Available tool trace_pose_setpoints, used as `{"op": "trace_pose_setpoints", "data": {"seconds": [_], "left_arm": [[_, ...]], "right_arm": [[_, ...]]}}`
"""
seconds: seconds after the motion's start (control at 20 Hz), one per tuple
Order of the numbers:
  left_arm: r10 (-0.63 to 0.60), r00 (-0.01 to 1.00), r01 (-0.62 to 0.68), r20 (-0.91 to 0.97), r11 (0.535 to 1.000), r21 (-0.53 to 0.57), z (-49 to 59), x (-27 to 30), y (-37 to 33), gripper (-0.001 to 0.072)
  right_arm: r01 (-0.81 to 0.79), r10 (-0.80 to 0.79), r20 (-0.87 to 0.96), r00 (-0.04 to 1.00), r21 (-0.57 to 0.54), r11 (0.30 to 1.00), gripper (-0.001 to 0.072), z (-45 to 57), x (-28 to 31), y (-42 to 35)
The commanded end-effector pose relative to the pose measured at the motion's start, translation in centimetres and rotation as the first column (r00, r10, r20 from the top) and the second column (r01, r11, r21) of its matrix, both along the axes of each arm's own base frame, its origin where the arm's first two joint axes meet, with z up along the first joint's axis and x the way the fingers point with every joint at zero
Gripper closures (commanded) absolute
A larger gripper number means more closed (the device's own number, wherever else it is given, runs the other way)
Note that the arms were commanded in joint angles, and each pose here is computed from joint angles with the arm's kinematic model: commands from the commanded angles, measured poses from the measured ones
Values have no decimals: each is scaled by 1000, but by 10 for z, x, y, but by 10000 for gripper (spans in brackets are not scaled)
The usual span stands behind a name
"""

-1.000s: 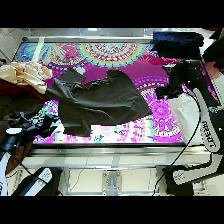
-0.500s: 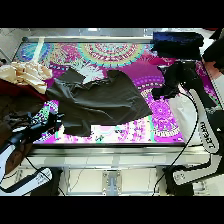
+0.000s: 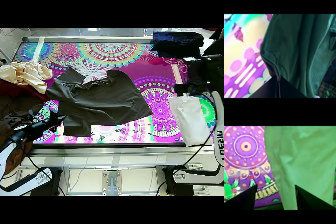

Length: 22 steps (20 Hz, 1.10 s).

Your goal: Fold the shirts.

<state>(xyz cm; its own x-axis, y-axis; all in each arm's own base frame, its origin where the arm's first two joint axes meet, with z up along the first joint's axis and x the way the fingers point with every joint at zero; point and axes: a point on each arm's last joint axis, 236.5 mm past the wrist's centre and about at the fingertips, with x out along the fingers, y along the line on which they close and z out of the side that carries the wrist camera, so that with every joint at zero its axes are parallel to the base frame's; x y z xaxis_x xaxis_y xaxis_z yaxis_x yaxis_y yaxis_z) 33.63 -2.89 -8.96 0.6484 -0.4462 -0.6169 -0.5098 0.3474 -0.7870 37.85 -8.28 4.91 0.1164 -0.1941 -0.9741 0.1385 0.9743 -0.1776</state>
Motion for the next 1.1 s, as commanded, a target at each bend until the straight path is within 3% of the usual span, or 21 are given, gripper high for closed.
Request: {"op": "trace_pose_setpoints", "data": {"seconds": [0.0, 0.15, 0.3, 0.8, 0.9, 0.95, 1.05], "left_arm": [[-9, 999, 9, 32, 1000, 5, 9, 3, -1, 697], [-10, 999, 10, 41, 1000, 10, 13, 4, -1, 697], [-9, 999, 9, 41, 1000, 9, 13, 4, -1, 697], [-10, 999, 9, 41, 1000, 10, 13, 4, -1, 697], [-10, 999, 10, 41, 1000, 10, 12, 4, -1, 697], [-11, 999, 11, 42, 1000, 11, 12, 4, -1, 697], [-12, 999, 12, 44, 1000, 12, 13, 4, -1, 697]], "right_arm": [[326, -312, -97, 945, 357, 875, 213, -44, -47, 9], [396, -407, -148, 901, 664, 635, 233, -99, -51, 67], [363, -548, -40, 836, 788, 497, 234, -122, -16, 92], [317, -479, 0, 878, 751, 579, 234, -160, 6, 154], [328, -484, -14, 875, 753, 571, 242, -161, 11, 161], [324, -482, -13, 876, 756, 569, 337, -160, 15, 163], [317, -485, -7, 875, 764, 562, 689, -151, 22, 166]]}}
